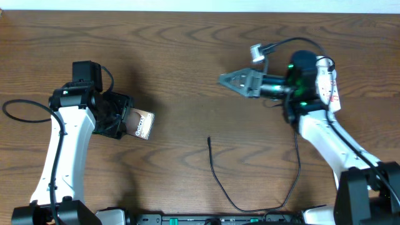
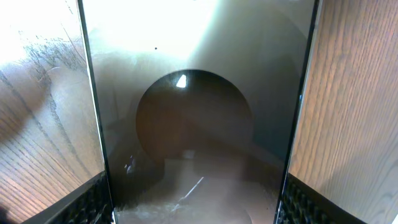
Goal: Plug charger to phone and switch on socket
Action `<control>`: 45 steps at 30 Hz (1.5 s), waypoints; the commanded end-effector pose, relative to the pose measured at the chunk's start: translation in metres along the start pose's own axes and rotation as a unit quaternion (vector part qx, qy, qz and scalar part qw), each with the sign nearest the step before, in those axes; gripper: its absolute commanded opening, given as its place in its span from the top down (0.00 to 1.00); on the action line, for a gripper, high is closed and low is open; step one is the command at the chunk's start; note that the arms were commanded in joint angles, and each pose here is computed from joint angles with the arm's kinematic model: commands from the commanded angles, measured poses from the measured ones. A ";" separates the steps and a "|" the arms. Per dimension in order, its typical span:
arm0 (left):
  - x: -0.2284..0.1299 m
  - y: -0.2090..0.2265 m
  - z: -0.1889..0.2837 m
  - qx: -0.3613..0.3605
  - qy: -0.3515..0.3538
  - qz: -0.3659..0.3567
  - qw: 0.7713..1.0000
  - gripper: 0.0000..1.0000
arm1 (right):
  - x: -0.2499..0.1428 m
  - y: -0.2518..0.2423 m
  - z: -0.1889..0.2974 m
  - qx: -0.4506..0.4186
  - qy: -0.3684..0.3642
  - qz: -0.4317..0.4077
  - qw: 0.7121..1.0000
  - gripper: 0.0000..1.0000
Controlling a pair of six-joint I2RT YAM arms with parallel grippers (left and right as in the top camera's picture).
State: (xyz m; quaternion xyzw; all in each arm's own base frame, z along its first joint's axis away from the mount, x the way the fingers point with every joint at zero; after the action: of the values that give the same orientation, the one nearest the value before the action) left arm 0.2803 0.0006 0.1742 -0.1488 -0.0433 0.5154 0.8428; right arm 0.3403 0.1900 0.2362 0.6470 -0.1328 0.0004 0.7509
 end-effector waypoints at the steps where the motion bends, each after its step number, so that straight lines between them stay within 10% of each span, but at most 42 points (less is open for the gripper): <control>1: 0.000 -0.003 0.007 -0.012 -0.010 0.005 1.000 0.93 | -0.004 -0.008 -0.025 -0.020 -0.009 -0.142 0.990 0.01; 5: 0.000 -0.003 0.007 -0.012 -0.010 0.006 1.000 0.92 | -0.009 -0.013 -0.040 -0.033 -0.019 -0.189 0.981 0.01; 18: 0.001 -0.007 0.008 -0.023 -0.011 0.014 1.000 0.92 | -0.042 -0.014 -0.077 -0.005 0.061 0.091 0.994 0.01; 45: -0.006 -0.012 0.007 -0.034 0.012 0.092 0.995 0.93 | -0.092 -0.032 -0.151 0.055 0.114 0.057 0.990 0.01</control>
State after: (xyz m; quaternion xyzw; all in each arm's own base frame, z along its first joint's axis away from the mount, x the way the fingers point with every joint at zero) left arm 0.2852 -0.0032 0.1761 -0.1715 -0.0319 0.5852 0.7919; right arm 0.2887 0.3368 0.1679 0.6745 -0.0867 0.1448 0.7187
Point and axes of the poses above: each gripper's point midway between its finger pads, its own z axis back along the fingers, its own y axis along the line the jaws close on, x = y × z, the point moved 5 cm from there along z, back along the fingers, and after that the axes turned 9 degrees about -z, right-handed, at the moved point
